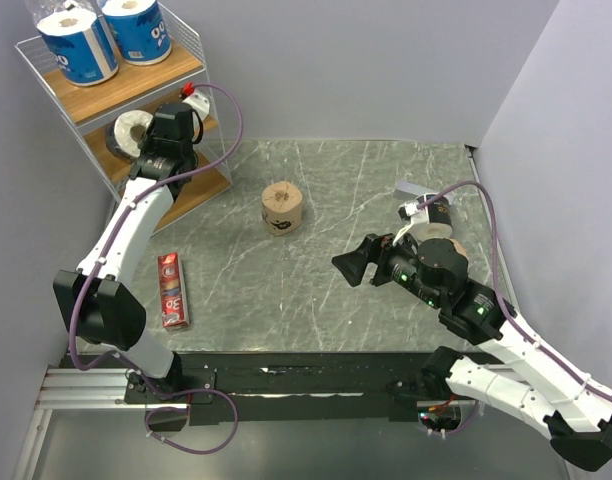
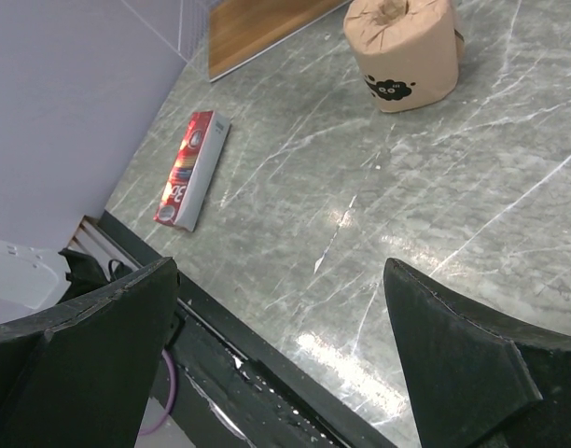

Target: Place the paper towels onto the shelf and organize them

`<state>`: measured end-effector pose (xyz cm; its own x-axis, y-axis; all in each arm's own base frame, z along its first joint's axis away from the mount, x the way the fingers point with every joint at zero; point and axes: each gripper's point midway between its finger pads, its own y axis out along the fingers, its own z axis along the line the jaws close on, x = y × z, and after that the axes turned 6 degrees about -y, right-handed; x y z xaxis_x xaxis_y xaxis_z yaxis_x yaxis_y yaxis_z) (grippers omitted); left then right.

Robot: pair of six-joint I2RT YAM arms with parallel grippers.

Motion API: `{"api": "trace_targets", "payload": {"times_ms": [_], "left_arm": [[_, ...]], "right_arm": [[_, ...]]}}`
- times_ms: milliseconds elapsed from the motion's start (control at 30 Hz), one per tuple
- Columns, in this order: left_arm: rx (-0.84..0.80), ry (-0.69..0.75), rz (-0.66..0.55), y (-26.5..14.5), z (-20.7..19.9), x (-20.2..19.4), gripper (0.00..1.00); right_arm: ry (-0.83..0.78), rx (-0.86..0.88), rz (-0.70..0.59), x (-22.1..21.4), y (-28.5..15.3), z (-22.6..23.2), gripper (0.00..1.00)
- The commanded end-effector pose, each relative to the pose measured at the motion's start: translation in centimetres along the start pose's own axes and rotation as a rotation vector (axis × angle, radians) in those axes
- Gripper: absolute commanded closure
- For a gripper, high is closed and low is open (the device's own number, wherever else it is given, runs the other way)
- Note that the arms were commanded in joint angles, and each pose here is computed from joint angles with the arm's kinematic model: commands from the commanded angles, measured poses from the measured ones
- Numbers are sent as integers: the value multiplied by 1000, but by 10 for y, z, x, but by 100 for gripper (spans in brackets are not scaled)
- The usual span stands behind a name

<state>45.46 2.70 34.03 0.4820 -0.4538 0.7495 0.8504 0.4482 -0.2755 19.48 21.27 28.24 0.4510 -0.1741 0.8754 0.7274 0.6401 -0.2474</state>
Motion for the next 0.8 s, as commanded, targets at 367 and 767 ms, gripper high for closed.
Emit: {"api": "trace_targets", "payload": {"times_ms": [367,767], "left_arm": [[56,-81,-128,-7,35,42,51],[65,-83,-132,-2,36,41,45]], "right_arm": [[29,4,-68,29,-20,8,3],[35,15,-73,27,-23,9,3]]}}
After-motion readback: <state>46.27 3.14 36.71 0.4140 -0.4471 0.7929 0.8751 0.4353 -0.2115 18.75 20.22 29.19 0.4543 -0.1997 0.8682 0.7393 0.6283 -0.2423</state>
